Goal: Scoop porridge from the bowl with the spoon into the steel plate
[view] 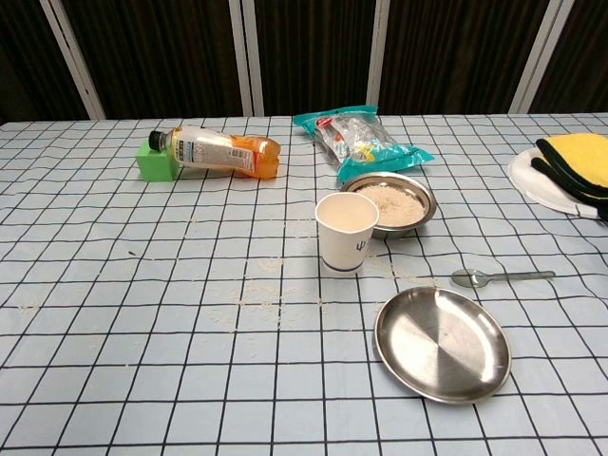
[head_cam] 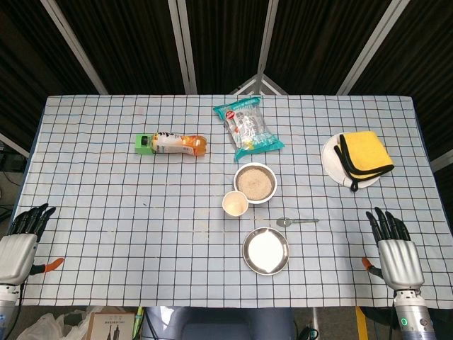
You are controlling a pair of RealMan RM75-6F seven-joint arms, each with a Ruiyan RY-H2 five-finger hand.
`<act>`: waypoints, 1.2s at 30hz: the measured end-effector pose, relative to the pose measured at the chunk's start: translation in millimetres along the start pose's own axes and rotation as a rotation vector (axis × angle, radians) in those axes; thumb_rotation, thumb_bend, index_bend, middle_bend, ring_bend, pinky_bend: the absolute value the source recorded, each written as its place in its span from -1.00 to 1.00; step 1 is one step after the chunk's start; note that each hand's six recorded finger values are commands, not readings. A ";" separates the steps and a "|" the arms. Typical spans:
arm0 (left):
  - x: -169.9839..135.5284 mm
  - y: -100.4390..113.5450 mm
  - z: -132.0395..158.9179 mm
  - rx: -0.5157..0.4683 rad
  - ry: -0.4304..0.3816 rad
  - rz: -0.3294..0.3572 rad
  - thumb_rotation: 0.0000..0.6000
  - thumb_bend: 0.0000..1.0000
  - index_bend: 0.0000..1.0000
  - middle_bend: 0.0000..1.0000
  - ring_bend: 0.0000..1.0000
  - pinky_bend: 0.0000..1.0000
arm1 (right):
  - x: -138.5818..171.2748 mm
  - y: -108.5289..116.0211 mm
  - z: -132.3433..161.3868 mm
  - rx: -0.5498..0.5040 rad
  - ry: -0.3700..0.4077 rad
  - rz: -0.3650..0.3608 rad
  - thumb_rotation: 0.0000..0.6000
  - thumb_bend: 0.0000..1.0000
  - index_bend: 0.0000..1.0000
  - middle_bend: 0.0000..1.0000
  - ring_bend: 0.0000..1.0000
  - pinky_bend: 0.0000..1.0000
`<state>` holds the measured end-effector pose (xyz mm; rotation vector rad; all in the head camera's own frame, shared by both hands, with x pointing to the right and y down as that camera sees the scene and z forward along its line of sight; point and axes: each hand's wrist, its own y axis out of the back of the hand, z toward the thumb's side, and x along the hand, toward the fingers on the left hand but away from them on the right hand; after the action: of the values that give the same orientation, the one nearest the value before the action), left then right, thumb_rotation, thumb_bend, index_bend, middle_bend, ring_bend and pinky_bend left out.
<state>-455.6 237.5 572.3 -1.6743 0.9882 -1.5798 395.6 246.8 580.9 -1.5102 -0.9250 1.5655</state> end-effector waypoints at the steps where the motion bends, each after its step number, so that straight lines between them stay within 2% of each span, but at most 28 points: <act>1: 0.0 0.2 0.2 0.000 -0.002 0.002 1.00 -1.00 -1.00 -1.00 -1.00 -1.00 | 0.0 0.0 0.1 0.000 0.000 0.000 1.00 -0.52 -1.00 -1.00 -1.00 -0.76; 10: -0.7 1.5 1.8 0.000 -0.014 0.013 1.00 -1.00 -1.00 -1.00 -1.00 -1.00 | 0.4 0.1 0.6 0.001 0.002 -0.001 1.00 -0.52 -1.00 -1.00 -1.00 -0.75; 11: -1.0 1.6 1.7 0.000 -0.015 0.014 1.00 -1.00 -1.00 -1.00 -1.00 -1.00 | 0.3 0.2 1.1 -0.001 0.003 -0.002 1.00 -0.52 -1.00 -1.00 -0.98 -0.67; 13: -1.3 1.5 1.1 -0.002 -0.013 0.014 1.00 -1.00 -1.00 -1.00 -1.00 -1.00 | -0.3 1.2 2.9 -0.005 0.009 -0.008 1.00 -0.52 -1.00 -0.95 -0.82 -0.39; 14: -1.1 1.7 0.9 -0.003 -0.012 0.015 1.00 -1.00 -1.00 -1.00 -1.00 -1.00 | -1.0 2.0 4.1 -0.008 0.011 -0.012 1.00 -0.52 -1.00 -0.82 -0.62 -0.14; 15: -0.8 1.9 0.7 -0.005 -0.011 0.016 1.00 -1.00 -1.00 -1.00 -1.00 -1.00 | -2.5 3.3 5.7 -0.013 0.014 -0.020 1.00 -0.52 -1.00 -0.59 -0.35 0.10; 16: -0.5 2.2 0.2 -0.005 -0.010 0.018 1.00 -1.00 -1.00 -1.00 -1.00 -1.00 | -4.2 4.2 7.2 -0.019 0.016 -0.026 1.00 -0.52 -1.00 -0.40 -0.16 0.25; 18: -0.2 2.5 -0.3 -0.006 -0.009 0.019 1.00 -1.00 -1.00 -1.00 -1.00 -1.00 | -9.8 5.8 10.3 -0.035 0.019 -0.037 1.00 -0.52 -0.97 0.19 0.39 0.61; 20: -0.2 2.8 -0.2 -0.008 -0.010 0.019 1.00 -1.00 -1.00 -1.00 -1.00 -1.00 | -15.3 5.6 11.1 -0.047 0.014 -0.037 1.00 -0.52 -0.85 0.47 0.64 0.76; 21: -0.1 3.2 0.0 -0.008 -0.012 0.021 1.00 -1.00 -1.00 -1.00 -1.00 -1.00 | -19.7 4.5 11.4 -0.055 0.008 -0.032 1.00 -0.52 -0.71 0.58 0.73 0.82; 24: 0.2 4.6 0.7 -0.006 -0.019 0.029 1.00 -1.00 -1.00 -1.00 -1.00 -1.00 | -32.4 -1.8 12.7 -0.068 -0.007 0.001 1.00 -0.52 -0.43 0.73 0.86 0.90; 27: 0.9 5.1 1.7 -0.007 -0.026 0.033 1.00 -1.00 -1.00 -1.00 -1.00 -1.00 | -47.2 -10.1 17.7 -0.056 -0.013 0.040 1.00 -0.50 -0.27 0.82 0.93 0.94; 32: 1.4 2.9 2.5 -0.005 -0.029 0.022 1.00 -1.00 -1.00 -1.00 -1.00 -1.00 | -70.1 -22.5 37.4 -0.001 0.006 0.066 1.00 -0.41 -0.08 0.89 0.99 0.96; 36: 1.6 1.8 2.3 -0.009 -0.027 0.014 1.00 -1.00 -1.00 -1.00 -1.00 -1.00 | -86.1 -36.6 62.2 0.003 0.026 0.082 1.00 -0.36 -0.03 0.90 1.00 0.96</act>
<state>-453.5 235.1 571.4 -1.6866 0.9926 -1.5424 335.9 186.7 654.7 -1.5796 -0.8554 1.6005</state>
